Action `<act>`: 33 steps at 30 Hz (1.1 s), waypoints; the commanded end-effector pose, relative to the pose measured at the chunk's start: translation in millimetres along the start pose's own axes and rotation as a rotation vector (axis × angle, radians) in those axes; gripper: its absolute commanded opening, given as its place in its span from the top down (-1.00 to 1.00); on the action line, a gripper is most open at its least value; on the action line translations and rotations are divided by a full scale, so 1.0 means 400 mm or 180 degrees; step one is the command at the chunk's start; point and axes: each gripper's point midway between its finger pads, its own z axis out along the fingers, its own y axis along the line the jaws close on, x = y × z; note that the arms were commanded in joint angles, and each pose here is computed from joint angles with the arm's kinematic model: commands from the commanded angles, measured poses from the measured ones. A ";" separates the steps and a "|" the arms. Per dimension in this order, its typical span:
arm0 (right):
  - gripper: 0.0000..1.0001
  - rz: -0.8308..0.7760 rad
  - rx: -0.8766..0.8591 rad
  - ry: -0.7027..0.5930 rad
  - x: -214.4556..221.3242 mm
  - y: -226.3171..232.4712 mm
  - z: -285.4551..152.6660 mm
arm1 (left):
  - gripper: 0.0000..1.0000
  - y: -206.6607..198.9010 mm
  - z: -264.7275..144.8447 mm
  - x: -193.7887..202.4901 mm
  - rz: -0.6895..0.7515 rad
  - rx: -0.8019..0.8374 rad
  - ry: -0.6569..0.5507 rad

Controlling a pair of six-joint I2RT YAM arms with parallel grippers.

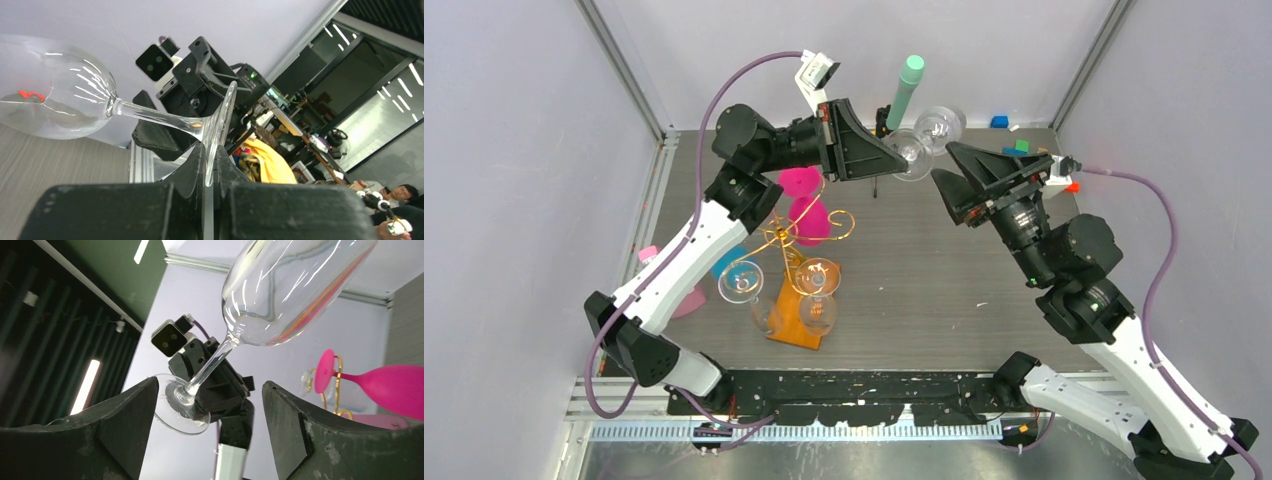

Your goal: Take the wine glass off the wine glass rack

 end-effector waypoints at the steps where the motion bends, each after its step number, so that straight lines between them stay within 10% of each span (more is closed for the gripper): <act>1: -0.63 -0.0629 0.0131 0.0061 -0.006 0.013 -0.038 | 1.00 -0.130 -0.022 -0.017 0.0722 0.0251 0.0072; 9: -0.53 0.0093 -0.0001 0.0661 0.103 0.064 0.049 | 1.00 -0.143 -0.034 0.010 0.0985 0.0382 0.0267; 24: 0.51 0.0498 -0.0059 0.0835 0.141 0.052 0.108 | 1.00 -0.100 -0.034 0.033 0.1188 0.0297 0.0493; 33: -0.11 0.0422 -0.0012 0.0719 0.121 0.040 0.084 | 1.00 -0.073 -0.034 0.017 0.1325 0.0046 0.0405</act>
